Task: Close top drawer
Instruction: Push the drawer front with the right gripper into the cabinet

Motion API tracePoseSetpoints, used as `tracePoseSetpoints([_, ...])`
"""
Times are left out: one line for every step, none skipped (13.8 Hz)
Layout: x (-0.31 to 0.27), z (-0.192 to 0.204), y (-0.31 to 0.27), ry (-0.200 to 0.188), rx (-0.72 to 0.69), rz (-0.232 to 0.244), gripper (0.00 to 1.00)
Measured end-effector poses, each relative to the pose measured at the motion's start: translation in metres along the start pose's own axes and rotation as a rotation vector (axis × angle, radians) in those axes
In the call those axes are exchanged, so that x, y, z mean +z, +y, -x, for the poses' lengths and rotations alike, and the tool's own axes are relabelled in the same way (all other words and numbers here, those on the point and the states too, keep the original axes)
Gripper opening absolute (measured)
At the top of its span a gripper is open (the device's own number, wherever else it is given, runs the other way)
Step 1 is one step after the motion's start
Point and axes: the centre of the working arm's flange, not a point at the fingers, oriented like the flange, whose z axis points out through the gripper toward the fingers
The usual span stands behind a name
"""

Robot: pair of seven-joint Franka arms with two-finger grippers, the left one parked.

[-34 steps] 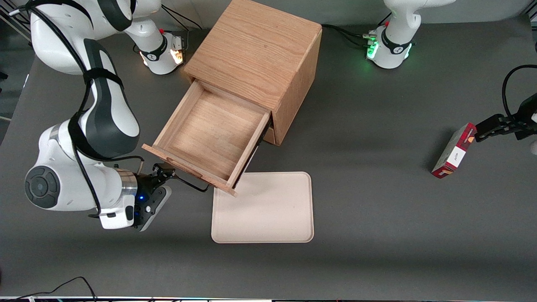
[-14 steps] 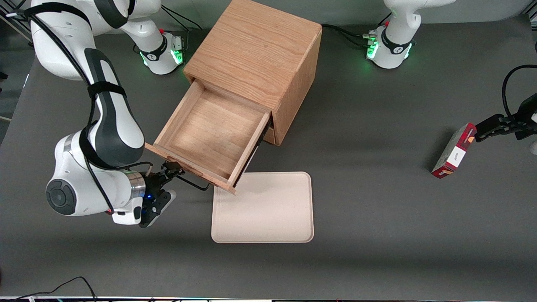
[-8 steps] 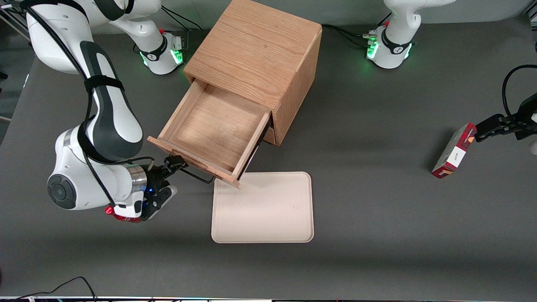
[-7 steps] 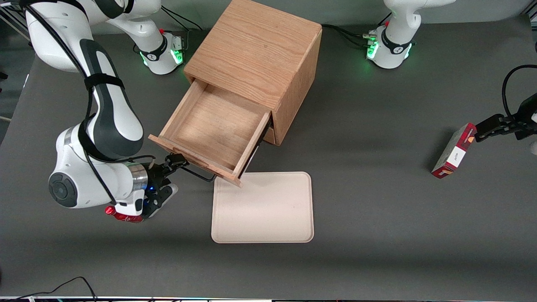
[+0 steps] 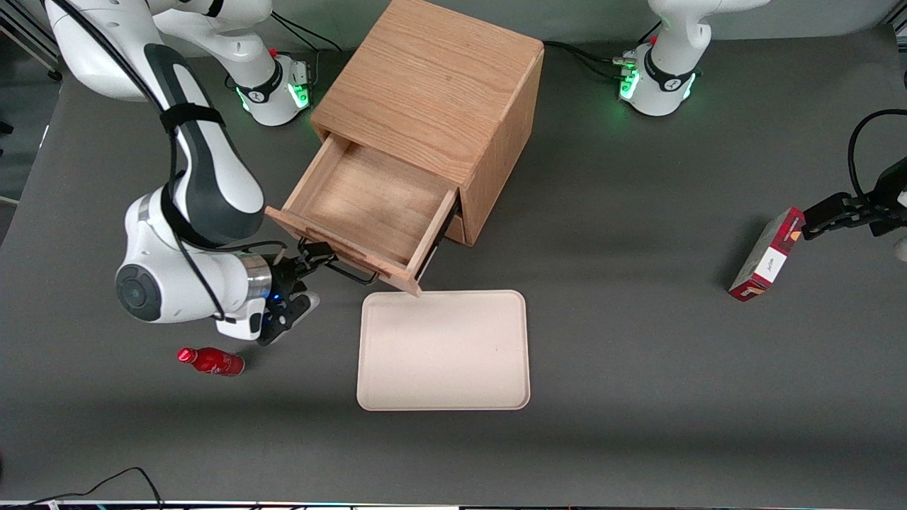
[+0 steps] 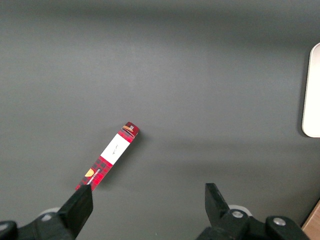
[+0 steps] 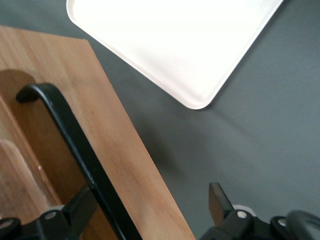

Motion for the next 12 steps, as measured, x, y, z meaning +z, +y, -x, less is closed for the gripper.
tracePoseSetpoints([0.002, 0.001, -0.005, -0.005, 0.008, -0.001, 1.0])
tracePoseSetpoints([0.003, 0.003, -0.01, -0.008, 0.012, -0.002, 1.0])
tracePoseSetpoints([0.003, 0.007, -0.014, -0.01, 0.015, -0.006, 1.0])
tracePoseSetpoints([0.002, 0.011, -0.018, -0.01, 0.017, -0.013, 1.0])
tracePoseSetpoints([0.001, 0.017, -0.023, -0.01, 0.019, -0.021, 1.0])
tracePoseSetpoints([-0.001, 0.023, -0.028, -0.01, 0.019, -0.025, 1.0])
tracePoseSetpoints([-0.002, 0.03, -0.033, -0.01, 0.02, -0.029, 1.0])
tracePoseSetpoints([-0.003, 0.036, -0.039, -0.011, 0.02, -0.034, 1.0])
tracePoseSetpoints([-0.003, 0.042, -0.042, -0.011, 0.022, -0.035, 1.0])
tracePoseSetpoints([-0.002, 0.047, -0.046, -0.013, 0.022, -0.036, 1.0])
tracePoseSetpoints([0.0, 0.05, -0.05, -0.013, 0.02, -0.035, 1.0])
tracePoseSetpoints([0.003, 0.053, -0.052, -0.012, 0.02, -0.032, 1.0])
